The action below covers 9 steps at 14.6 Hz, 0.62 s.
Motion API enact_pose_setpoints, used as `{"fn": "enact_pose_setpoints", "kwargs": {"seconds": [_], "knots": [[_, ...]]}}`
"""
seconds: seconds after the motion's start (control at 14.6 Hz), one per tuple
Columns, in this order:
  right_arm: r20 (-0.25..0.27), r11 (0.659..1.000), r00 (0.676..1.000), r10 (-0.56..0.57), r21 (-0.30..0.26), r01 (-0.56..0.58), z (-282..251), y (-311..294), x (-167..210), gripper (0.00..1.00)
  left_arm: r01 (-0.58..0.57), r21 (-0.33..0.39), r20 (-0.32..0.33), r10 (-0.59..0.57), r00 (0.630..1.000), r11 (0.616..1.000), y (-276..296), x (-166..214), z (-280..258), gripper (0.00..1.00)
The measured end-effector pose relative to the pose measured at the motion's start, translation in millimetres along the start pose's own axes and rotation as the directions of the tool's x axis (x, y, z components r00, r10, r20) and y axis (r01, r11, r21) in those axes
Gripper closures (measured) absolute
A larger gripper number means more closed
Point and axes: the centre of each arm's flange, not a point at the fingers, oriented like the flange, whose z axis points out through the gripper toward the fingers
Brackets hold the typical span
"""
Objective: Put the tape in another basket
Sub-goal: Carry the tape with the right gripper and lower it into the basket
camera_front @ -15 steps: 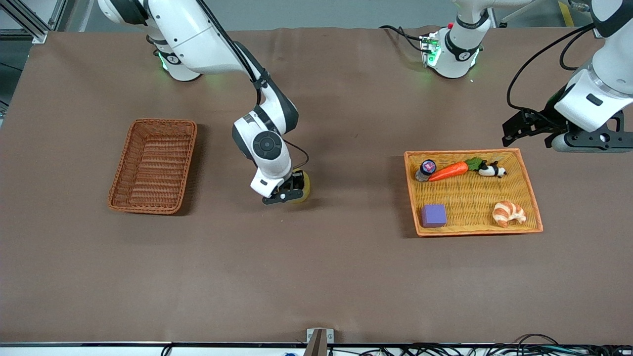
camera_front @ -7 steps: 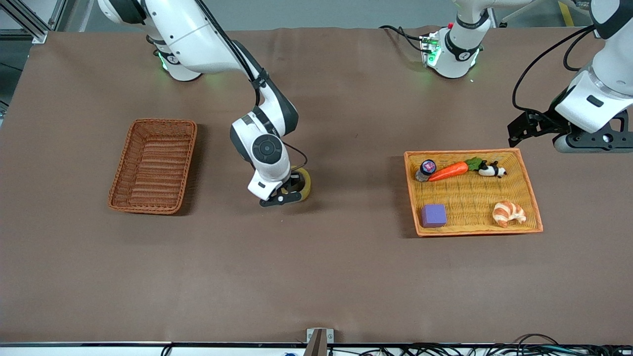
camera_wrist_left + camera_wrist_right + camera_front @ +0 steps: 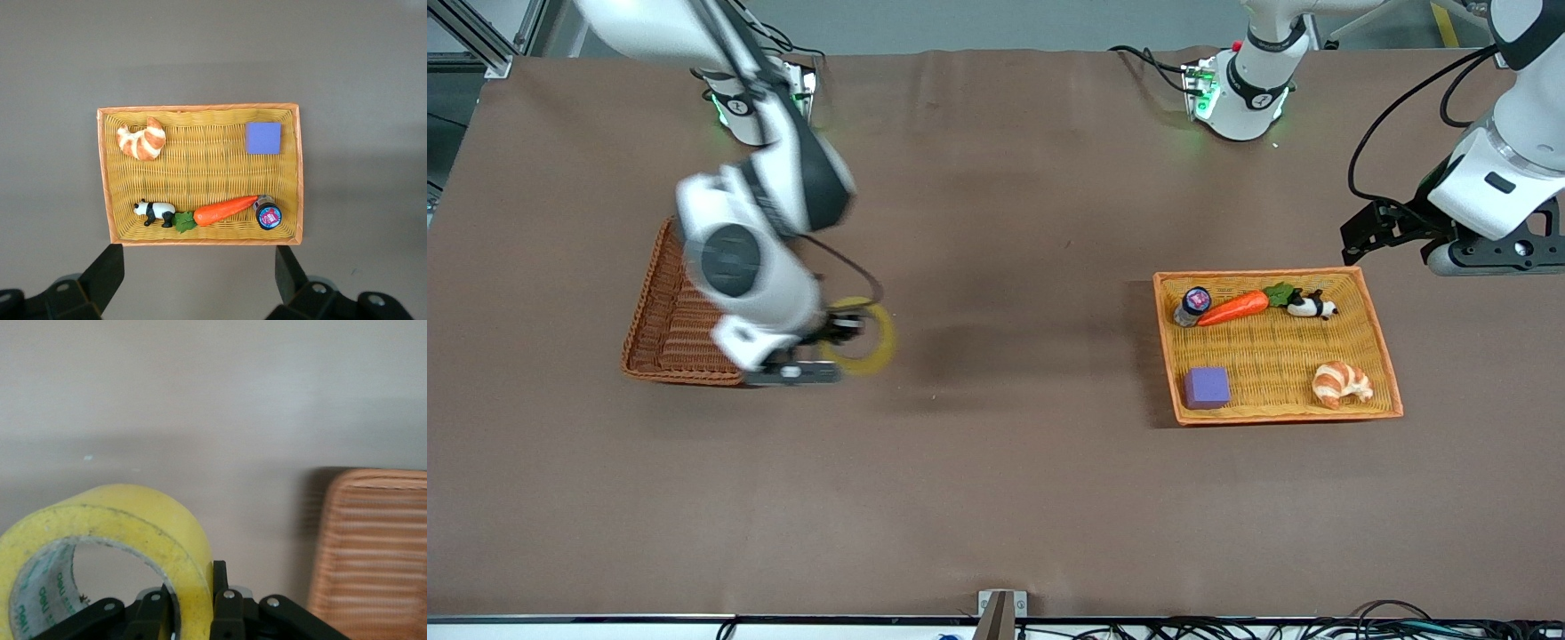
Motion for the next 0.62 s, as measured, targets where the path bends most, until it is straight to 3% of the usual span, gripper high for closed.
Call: {"fn": "enact_pose_setpoints", "kwargs": {"seconds": [0.27,0.62], "knots": [[0.038,1.000,0.999,-0.022,0.016,0.021,9.4,113.1,-16.1,0.78,0.004,0.000,0.000,-0.004,1.000,1.000,-2.7,0.7,0.2,0.00],[-0.014,0.996,0.996,-0.089,0.007,0.089,103.7,192.6,-62.7,0.78,0.005,0.000,0.004,-0.005,1.000,1.000,-3.3,1.7,2.4,0.00]]}}
